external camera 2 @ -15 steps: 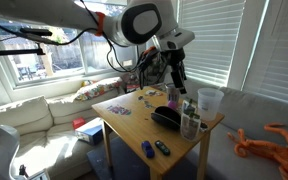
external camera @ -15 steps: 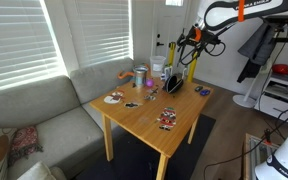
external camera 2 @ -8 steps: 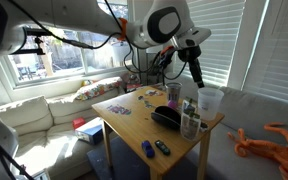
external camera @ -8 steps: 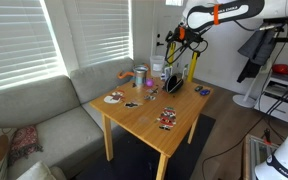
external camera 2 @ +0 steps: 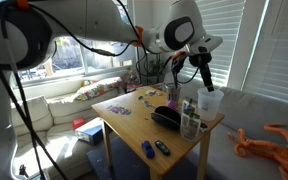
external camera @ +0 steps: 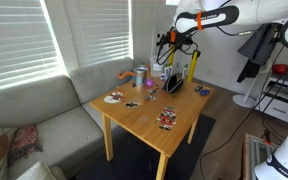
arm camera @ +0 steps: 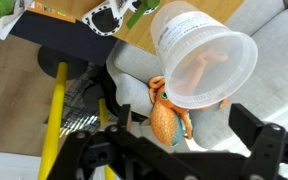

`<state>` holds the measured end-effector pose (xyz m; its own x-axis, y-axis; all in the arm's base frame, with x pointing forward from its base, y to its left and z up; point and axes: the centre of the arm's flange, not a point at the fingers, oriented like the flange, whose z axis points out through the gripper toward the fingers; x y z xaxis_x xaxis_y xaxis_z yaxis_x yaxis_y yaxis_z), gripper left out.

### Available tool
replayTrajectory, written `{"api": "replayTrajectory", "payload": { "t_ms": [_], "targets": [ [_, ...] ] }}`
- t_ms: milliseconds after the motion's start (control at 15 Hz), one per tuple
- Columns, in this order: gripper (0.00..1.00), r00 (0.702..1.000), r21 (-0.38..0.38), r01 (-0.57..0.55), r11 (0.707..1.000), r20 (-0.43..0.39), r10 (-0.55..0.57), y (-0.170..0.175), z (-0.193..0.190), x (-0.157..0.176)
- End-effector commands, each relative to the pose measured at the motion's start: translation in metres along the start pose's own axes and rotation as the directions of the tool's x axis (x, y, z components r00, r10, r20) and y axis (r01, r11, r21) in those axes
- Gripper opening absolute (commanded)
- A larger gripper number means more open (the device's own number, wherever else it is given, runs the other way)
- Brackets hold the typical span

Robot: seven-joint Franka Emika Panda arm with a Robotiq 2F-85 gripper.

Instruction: Put the plastic cup on the left side of the table then put the squishy drinks in it

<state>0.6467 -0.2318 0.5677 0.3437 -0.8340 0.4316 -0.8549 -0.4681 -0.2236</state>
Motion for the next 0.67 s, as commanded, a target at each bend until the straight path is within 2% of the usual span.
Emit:
{"api": "replayTrajectory", "payload": {
  "t_ms": [0, 467, 533, 600],
  "targets": [
    [1.00, 0.997, -0.022, 0.009, 1.000, 0.071, -0.007, -0.023, 0.024, 0.013],
    [1.00, 0.991, -0.075, 0.010, 0.997, 0.133, 0.000, -0.026, 0.065, 0.012],
    [0.91, 0.991, -0.072, 0.007, 0.997, 0.135, 0.003, -0.027, 0.068, 0.011],
    [0.72, 0.990, -0.070, -0.003, 0.998, 0.140, 0.013, -0.029, 0.070, 0.011]
  ]
}}
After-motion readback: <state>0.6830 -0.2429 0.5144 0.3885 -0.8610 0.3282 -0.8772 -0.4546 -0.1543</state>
